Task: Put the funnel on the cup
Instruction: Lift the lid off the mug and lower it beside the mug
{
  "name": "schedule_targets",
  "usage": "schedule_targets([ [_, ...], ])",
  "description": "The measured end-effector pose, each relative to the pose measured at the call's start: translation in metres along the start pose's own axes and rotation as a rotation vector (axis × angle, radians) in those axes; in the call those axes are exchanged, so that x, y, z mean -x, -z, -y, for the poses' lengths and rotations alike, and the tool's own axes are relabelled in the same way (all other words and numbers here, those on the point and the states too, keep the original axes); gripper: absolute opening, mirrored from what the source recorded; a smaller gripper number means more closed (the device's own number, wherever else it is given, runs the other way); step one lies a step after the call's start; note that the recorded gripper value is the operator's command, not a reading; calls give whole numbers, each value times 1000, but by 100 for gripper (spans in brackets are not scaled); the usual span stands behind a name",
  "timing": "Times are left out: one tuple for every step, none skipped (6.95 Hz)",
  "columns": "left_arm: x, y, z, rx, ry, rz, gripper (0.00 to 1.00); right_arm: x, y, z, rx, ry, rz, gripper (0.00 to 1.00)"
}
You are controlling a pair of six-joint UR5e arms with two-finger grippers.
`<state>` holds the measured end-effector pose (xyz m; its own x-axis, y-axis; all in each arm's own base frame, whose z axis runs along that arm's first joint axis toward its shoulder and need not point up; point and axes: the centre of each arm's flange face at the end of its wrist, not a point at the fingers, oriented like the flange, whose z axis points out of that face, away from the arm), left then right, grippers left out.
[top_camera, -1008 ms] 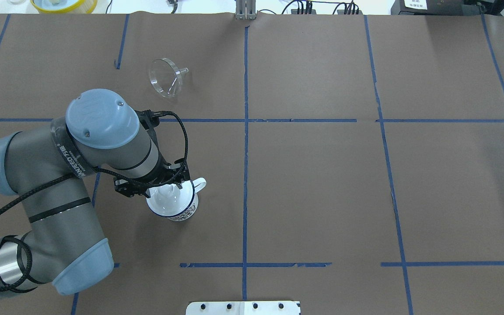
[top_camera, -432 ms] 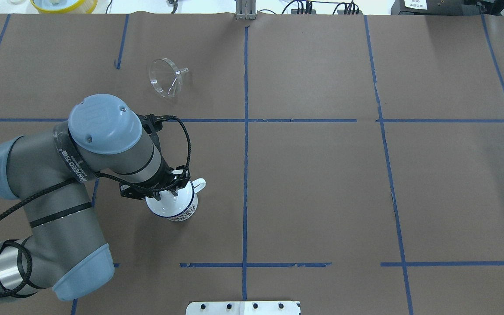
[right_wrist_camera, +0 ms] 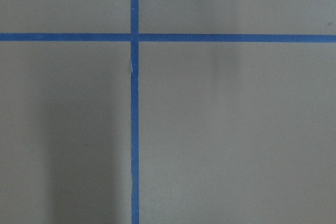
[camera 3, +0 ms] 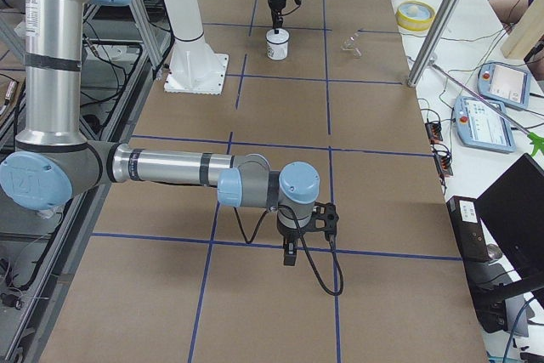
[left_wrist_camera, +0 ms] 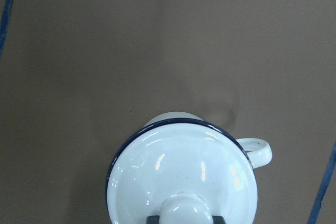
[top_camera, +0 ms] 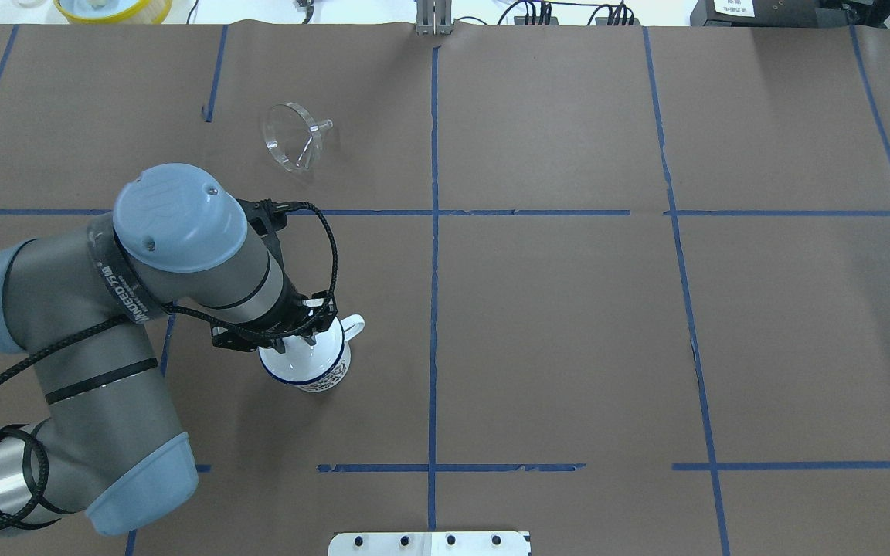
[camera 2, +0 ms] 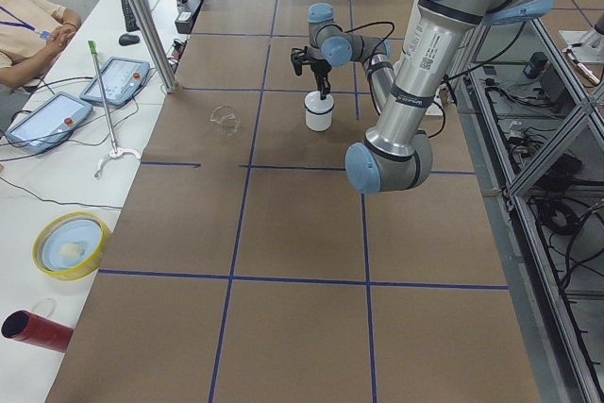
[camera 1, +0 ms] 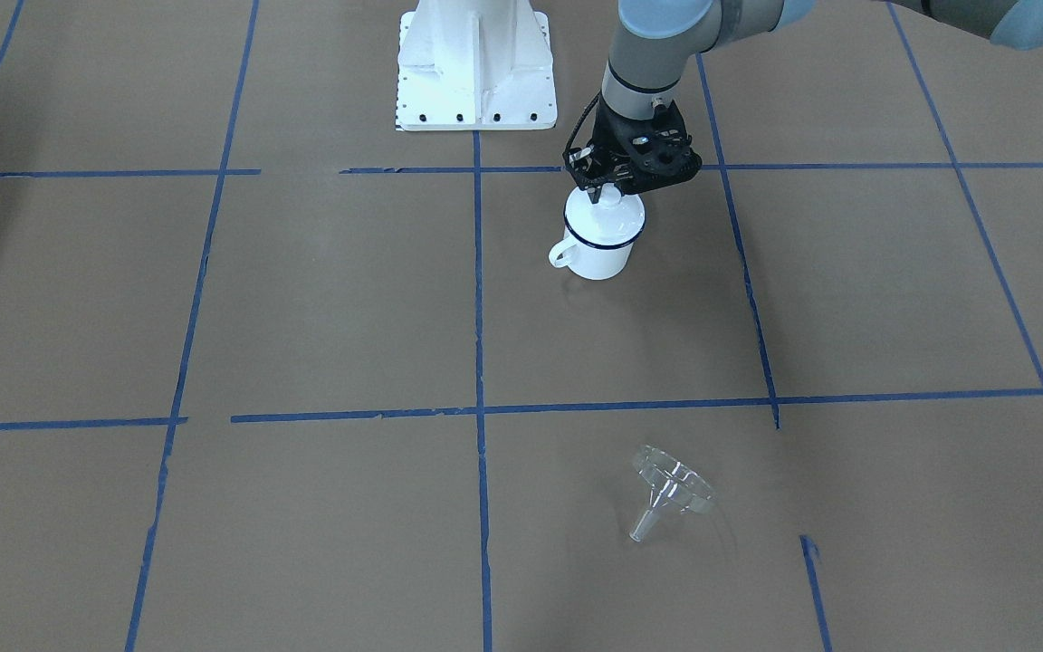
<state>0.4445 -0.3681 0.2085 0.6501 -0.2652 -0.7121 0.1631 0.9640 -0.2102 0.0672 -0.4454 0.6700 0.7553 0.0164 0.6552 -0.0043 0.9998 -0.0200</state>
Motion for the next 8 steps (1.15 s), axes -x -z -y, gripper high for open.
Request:
schedule_targets([
  [1, 14, 2, -12, 2, -20, 0, 0, 0, 0, 0, 0, 0, 100],
  [6, 35, 8, -33, 14, -46, 0, 0, 0, 0, 0, 0, 0, 100],
  [13, 60, 16, -62, 35, -75, 0, 0, 0, 0, 0, 0, 0, 100],
  [27, 77, 24, -88, 53, -92, 0, 0, 0, 0, 0, 0, 0, 100],
  [49, 82, 29, -102, 48, -83, 0, 0, 0, 0, 0, 0, 0, 100],
  [76, 77, 31, -105, 28, -57, 0, 0, 0, 0, 0, 0, 0, 100],
  [103, 64, 32, -101, 16, -29, 0, 0, 0, 0, 0, 0, 0, 100],
  [130, 46, 33, -95, 15, -17, 0, 0, 0, 0, 0, 0, 0, 100],
])
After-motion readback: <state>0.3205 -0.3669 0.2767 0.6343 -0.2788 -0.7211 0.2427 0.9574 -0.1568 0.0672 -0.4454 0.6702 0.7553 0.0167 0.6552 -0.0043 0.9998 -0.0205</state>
